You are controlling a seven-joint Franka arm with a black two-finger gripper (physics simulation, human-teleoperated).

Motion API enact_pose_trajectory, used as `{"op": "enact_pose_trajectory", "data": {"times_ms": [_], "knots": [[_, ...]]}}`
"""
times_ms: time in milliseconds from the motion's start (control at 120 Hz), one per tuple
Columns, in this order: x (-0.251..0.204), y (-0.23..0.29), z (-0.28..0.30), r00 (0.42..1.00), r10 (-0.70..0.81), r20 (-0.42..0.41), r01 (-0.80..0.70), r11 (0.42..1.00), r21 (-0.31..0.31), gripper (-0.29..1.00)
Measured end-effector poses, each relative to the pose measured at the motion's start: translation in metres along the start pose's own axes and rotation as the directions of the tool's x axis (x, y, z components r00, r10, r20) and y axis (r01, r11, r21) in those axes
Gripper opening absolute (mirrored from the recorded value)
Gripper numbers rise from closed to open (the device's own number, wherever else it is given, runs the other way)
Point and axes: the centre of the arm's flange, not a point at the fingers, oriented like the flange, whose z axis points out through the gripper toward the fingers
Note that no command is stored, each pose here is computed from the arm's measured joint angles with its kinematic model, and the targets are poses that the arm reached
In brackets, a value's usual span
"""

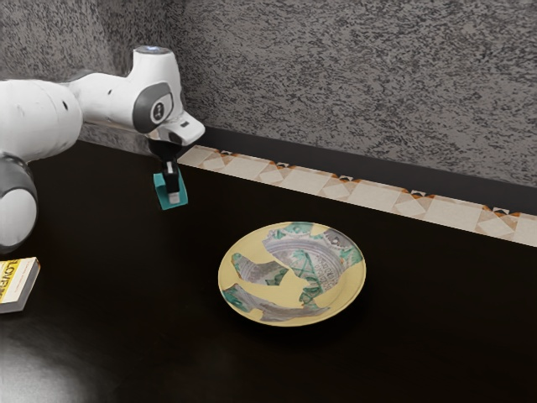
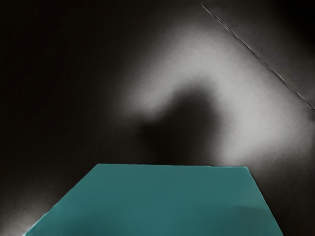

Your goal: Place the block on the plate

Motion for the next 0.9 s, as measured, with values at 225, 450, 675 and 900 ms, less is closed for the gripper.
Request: {"op": "enact_pose_trajectory", "data": {"times_ms": [225,450,675,900], "knots": [[0.113,0.037,0.004,0.993,0.114,-0.029,-0.114,0.993,-0.004,0.44],[0.179,0.067,0.015,0.987,0.159,-0.016,-0.159,0.987,-0.006,0.43],[0.224,0.105,0.027,0.981,0.196,0.004,-0.196,0.98,-0.017,0.43],[0.261,0.15,0.029,0.972,0.235,0.014,-0.235,0.972,-0.02,0.44]]}}
